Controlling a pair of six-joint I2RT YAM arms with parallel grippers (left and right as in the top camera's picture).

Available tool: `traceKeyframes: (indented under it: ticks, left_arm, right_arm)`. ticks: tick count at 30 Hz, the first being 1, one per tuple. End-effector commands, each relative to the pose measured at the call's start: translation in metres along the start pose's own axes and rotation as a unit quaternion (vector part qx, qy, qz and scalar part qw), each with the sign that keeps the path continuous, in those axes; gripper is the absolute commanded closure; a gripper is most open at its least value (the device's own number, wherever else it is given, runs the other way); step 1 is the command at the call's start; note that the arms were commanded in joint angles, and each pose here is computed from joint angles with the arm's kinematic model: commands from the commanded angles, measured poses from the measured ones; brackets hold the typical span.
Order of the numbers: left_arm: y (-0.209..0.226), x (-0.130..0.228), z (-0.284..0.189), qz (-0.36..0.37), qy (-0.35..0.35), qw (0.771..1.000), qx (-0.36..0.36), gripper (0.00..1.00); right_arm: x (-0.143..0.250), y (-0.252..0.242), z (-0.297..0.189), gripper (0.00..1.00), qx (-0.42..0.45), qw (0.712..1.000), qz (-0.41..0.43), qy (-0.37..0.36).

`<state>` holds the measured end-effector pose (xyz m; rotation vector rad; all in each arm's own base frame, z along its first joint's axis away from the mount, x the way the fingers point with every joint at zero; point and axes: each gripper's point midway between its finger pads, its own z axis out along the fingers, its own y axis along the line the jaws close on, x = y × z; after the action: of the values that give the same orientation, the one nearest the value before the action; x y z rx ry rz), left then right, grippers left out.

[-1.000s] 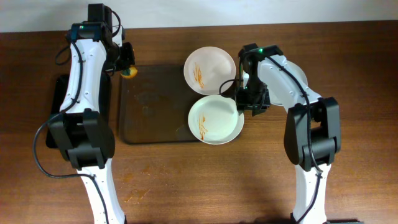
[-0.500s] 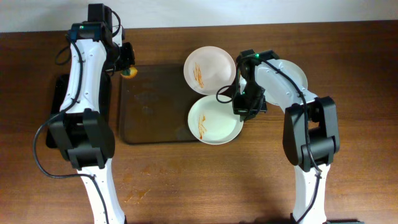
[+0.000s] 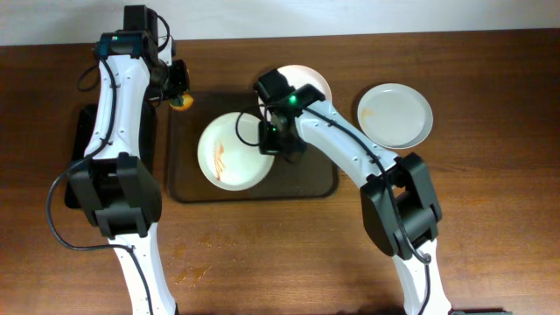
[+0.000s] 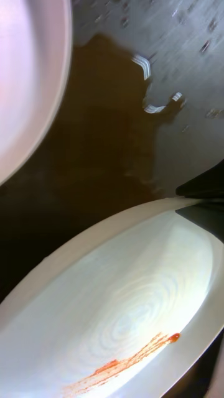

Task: Clean dirty plates on tray and stack at the side
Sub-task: 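Grasp the rim of the front plate on the tray with the right gripper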

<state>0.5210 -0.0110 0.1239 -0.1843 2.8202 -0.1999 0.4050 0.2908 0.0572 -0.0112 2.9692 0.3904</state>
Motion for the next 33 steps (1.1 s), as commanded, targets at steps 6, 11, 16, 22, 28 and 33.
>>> traceKeyframes:
  ticks: [6, 11, 16, 22, 28, 33]
  left_arm:
    - [-0.003, -0.002, -0.006, 0.007, -0.005, 1.000, 0.005, 1.00]
    - [-0.002, 0.004, -0.006, 0.006, 0.006, 1.000, 0.003, 0.99]
    - [0.001, 0.023, -0.006, 0.032, 0.045, 0.998, 0.000, 0.99]
    - [0.003, 0.036, 0.001, 0.031, 0.071, 0.997, -0.002, 0.99]
    - [0.005, 0.043, 0.010, 0.029, 0.086, 0.996, -0.003, 1.00]
    - [0.002, 0.036, 0.011, 0.043, 0.072, 0.996, 0.005, 0.99]
  right_arm:
    - [0.002, 0.005, 0.031, 0.56, 0.019, 0.999, 0.051, -0.002]
    - [-0.009, 0.010, 0.031, 0.50, -0.005, 0.999, 0.035, -0.014]
    - [0.003, 0.012, 0.046, 0.63, -0.018, 0.999, 0.029, 0.019]
    - [0.014, 0.015, 0.052, 0.78, -0.039, 0.997, 0.037, 0.054]
    - [0.017, 0.017, 0.052, 0.96, -0.042, 0.996, 0.040, 0.061]
    - [-0.012, 0.025, 0.053, 0.96, -0.057, 0.997, 0.051, 0.001]
